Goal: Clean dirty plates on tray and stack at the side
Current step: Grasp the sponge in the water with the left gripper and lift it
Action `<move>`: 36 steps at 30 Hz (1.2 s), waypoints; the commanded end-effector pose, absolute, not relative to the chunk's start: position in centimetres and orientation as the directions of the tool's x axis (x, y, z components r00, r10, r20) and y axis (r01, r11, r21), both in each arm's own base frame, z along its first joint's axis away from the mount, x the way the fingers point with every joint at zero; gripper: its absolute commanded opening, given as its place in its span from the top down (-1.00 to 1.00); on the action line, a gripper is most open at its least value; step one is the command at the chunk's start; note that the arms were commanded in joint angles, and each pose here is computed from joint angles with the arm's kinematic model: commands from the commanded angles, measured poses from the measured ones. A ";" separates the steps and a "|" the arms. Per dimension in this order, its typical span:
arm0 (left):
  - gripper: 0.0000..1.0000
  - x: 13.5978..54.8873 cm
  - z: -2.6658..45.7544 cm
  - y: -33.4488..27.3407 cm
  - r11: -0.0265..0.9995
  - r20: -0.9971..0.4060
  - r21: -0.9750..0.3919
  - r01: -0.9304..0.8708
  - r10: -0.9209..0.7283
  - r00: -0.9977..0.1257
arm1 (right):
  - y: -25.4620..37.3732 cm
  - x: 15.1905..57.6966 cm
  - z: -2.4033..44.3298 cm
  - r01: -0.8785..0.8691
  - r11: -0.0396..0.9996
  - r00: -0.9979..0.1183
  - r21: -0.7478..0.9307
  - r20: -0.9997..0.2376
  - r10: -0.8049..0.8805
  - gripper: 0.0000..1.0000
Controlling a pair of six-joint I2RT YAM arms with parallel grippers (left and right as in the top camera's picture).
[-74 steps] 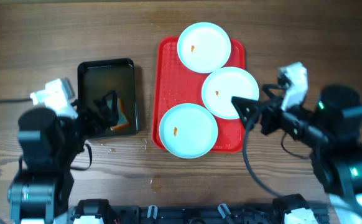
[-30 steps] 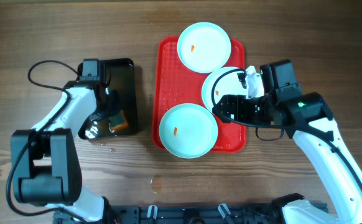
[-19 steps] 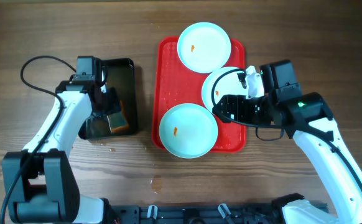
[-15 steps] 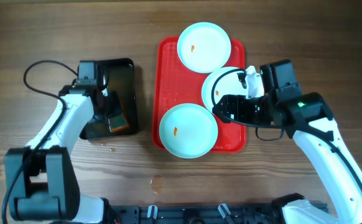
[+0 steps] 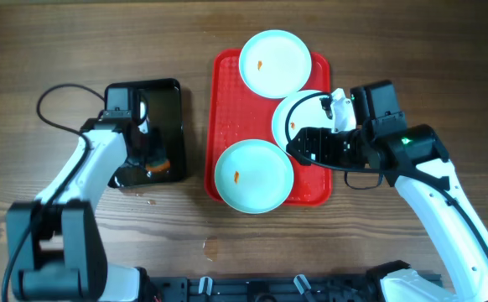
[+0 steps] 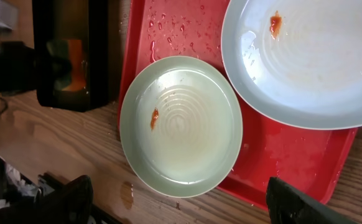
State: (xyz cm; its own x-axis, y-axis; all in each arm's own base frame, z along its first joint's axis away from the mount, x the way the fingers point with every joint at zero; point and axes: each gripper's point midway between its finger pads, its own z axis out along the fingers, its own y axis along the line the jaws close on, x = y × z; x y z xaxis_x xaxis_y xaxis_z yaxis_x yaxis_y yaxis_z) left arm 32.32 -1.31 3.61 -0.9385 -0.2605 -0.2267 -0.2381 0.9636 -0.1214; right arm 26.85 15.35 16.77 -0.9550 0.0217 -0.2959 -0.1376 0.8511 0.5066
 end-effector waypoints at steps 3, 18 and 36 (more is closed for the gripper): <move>0.92 33.4 5.4 -1.2 0.975 -0.299 -0.119 -0.190 -0.218 -0.929 | 15.5 27.4 17.2 -0.125 0.852 -0.951 0.508 -0.306 0.042 -0.79; 0.87 32.5 0.9 -1.2 0.974 -0.224 -0.105 -0.202 -0.221 -0.949 | 15.1 27.6 17.0 -0.123 0.864 -0.947 0.489 -0.317 0.044 -0.79; 0.92 36.2 16.2 -8.4 0.975 -0.474 -0.221 0.019 -0.091 -0.876 | 13.5 28.6 11.1 -0.020 0.933 -0.983 0.359 -0.177 0.047 -0.13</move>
